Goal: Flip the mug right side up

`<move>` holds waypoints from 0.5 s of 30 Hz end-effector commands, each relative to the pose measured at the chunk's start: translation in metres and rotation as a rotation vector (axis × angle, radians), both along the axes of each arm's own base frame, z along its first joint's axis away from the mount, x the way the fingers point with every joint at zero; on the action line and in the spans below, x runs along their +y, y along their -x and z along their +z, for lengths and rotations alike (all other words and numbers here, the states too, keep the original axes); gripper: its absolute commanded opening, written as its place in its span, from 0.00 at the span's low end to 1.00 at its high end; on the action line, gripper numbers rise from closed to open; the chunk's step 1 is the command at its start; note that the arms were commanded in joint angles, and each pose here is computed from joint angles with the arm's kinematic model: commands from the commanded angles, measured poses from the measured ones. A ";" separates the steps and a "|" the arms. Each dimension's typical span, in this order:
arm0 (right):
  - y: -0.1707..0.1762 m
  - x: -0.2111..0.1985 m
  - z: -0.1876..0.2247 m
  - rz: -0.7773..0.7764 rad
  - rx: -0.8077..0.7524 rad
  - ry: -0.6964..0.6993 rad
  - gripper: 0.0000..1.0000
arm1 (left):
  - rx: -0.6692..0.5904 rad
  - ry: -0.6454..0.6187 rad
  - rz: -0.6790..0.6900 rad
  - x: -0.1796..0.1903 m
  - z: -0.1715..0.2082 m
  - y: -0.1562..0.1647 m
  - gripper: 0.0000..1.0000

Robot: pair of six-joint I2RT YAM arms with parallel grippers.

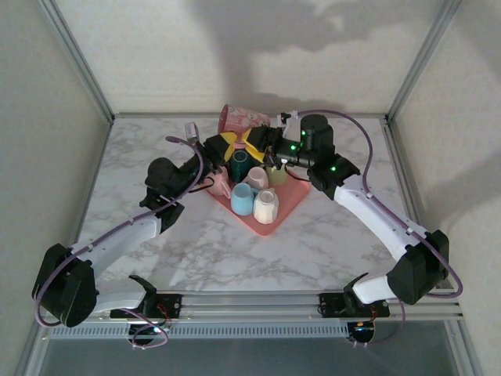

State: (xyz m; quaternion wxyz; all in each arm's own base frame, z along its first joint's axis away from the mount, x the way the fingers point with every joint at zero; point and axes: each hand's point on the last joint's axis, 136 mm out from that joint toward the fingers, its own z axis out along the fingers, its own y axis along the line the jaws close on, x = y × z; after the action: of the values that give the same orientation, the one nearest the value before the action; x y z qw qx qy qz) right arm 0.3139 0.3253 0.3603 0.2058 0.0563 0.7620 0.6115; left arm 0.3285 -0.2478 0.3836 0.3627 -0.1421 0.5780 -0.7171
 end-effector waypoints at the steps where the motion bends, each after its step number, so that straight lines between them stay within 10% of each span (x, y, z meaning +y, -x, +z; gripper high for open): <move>1: 0.002 0.000 0.012 0.022 -0.068 -0.019 0.48 | -0.251 0.109 0.052 0.023 0.061 0.028 0.00; 15: 0.002 0.001 0.005 0.037 -0.057 -0.003 0.56 | -0.506 -0.017 0.152 0.031 0.082 0.050 0.00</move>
State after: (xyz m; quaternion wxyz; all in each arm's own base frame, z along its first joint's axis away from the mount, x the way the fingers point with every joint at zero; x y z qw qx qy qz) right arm 0.3027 0.3303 0.3615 0.1868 0.0281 0.7611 0.6205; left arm 0.3157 -0.2346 0.4024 0.4643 -0.0771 0.5503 -0.6897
